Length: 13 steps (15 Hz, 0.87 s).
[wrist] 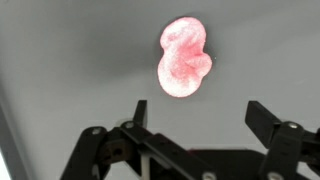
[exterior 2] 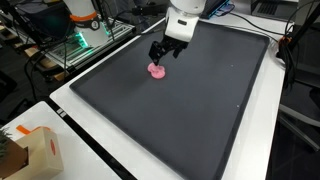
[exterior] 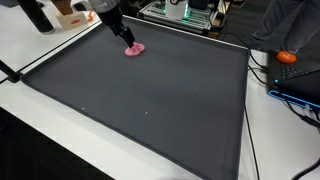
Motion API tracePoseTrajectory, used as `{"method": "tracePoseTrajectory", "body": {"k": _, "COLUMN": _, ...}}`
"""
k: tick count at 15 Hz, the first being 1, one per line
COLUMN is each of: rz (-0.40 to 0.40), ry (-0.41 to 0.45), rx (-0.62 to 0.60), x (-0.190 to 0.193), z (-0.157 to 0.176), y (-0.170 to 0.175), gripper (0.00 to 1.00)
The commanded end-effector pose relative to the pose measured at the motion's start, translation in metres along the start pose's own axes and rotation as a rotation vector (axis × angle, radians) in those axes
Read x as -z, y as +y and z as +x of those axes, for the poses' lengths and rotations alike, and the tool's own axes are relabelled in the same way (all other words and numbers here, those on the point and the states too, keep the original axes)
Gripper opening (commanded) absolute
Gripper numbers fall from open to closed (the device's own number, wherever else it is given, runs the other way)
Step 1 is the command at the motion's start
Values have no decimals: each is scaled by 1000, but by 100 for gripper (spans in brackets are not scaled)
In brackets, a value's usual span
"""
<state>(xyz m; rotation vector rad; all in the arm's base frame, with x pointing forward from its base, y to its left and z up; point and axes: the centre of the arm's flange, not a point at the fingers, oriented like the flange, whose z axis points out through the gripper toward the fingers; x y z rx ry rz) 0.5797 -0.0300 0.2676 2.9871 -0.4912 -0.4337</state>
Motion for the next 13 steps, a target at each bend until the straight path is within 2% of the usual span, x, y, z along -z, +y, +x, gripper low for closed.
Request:
{"method": "tracePoseTrajectory", "body": {"k": 1, "rz": 33, "ry": 8, "rx": -56, "x": 25, "z": -32, "y": 17, "gripper": 100}}
{"method": "tracePoseTrajectory", "body": {"k": 6, "rz": 52, "ry": 12, "rx": -70, "x": 46, "z": -54, "y": 27, "gripper": 100}}
{"method": "tracePoseTrajectory", "body": {"k": 7, "rz": 29, "ry": 26, "rx": -44, "x": 44, "z": -32, "y": 19, "gripper": 100}}
{"method": "tracePoseTrajectory", "body": {"k": 13, "rz": 34, "ry": 30, "rx": -50, "x": 49, "z": -42, "y": 22, "gripper": 100}}
